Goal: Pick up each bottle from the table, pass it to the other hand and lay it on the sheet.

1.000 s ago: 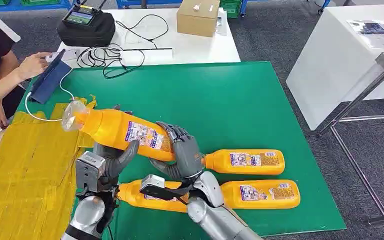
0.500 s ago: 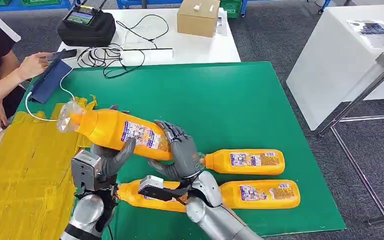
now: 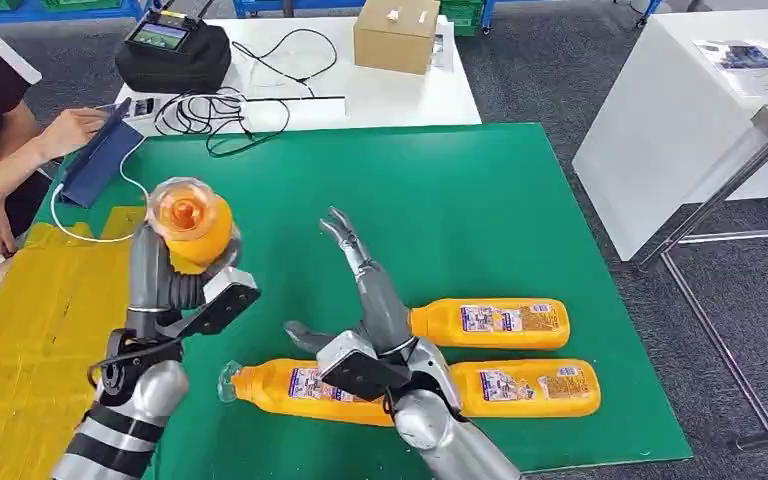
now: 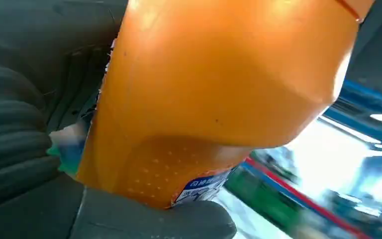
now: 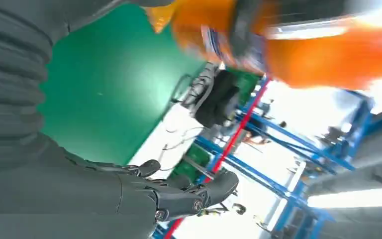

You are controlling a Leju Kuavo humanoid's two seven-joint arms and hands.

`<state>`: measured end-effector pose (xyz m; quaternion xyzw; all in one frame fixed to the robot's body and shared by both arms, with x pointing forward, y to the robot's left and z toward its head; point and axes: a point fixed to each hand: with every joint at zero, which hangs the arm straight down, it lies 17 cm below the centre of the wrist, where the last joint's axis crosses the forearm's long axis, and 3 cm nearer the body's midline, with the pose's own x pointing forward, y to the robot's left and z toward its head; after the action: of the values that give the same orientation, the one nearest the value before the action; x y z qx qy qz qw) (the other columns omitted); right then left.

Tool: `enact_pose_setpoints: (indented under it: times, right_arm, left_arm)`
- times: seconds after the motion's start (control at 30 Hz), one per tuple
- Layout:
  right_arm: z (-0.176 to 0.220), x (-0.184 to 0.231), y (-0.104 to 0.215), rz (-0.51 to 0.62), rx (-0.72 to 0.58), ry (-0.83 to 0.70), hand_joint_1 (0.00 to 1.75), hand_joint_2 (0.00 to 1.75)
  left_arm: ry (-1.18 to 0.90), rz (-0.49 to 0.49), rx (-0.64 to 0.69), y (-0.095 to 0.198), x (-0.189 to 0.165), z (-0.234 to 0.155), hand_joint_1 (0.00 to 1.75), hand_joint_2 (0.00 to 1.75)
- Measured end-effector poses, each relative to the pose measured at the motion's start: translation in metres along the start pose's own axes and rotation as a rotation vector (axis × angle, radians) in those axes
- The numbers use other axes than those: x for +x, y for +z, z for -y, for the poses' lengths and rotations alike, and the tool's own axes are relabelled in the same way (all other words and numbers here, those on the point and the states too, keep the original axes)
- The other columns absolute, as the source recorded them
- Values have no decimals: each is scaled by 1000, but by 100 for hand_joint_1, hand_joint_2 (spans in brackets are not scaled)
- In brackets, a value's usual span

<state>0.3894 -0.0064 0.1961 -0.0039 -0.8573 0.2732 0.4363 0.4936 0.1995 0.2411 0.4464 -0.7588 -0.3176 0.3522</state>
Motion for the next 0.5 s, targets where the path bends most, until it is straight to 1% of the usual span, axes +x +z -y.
enact_pose_setpoints:
  times: [0.03, 0.13, 0.2, 0.27, 0.33, 0.5]
  right_arm:
    - [5, 7, 0, 19, -4, -11, 0, 175]
    - [11, 23, 1, 59, 3, -50, 0, 175]
    - [13, 32, 2, 82, 19, -95, 0, 175]
    - [9, 42, 4, 108, 57, -186, 0, 175]
    - [7, 52, 7, 138, 88, -248, 0, 175]
    - [11, 60, 9, 162, 90, -258, 0, 175]
  left_arm:
    - [-150, -17, -22, -2, -18, 3, 175, 175]
    - [-448, -51, -64, -9, -62, 8, 175, 175]
    - [-528, -98, -111, -9, -93, 13, 175, 175]
    - [-592, -154, -192, -9, -121, 26, 175, 175]
    - [-650, -173, -259, -6, -140, 39, 175, 175]
    - [-725, -165, -345, 2, -163, 56, 175, 175]
